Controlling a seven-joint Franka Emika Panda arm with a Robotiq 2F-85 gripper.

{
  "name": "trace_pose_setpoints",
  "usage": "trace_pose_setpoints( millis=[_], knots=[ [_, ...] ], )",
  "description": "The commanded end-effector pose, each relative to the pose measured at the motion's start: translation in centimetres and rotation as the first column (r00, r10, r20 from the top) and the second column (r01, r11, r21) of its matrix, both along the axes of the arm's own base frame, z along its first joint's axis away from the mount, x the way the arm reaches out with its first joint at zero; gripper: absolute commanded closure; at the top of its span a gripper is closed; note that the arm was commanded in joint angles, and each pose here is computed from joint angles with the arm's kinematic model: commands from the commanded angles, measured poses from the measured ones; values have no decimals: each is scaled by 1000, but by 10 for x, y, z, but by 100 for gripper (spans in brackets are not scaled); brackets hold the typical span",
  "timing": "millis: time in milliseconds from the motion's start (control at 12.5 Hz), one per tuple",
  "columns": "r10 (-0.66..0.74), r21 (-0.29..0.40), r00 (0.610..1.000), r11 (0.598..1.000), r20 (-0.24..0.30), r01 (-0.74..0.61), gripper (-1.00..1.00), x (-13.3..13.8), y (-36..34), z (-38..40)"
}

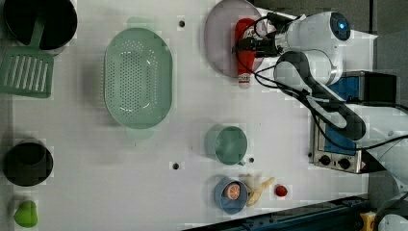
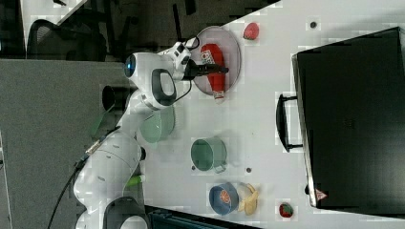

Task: Pick ketchup from plate and place it on table.

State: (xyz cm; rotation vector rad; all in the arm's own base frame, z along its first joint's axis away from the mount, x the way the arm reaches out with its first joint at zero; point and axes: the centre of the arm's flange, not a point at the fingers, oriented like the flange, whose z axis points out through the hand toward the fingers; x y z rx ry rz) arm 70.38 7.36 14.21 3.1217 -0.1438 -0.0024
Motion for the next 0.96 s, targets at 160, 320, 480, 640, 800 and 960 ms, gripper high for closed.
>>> trace_pose_setpoints(
  millis=[160, 320, 480, 640, 800, 960],
  knots=[
    [42, 8, 997, 999, 60, -42, -19, 11, 6, 23],
    [37, 8, 997, 999, 75, -38, -19, 14, 5, 33],
    [30, 9, 994, 999, 106, -31, -19, 20, 3, 56],
    [14, 8, 989, 1000, 147, -16, -19, 28, -1, 95],
    [3, -5, 991, 1000, 135, -2, -19, 31, -8, 136],
    [-8, -24, 995, 1000, 99, 10, -19, 26, -15, 175]
  ],
)
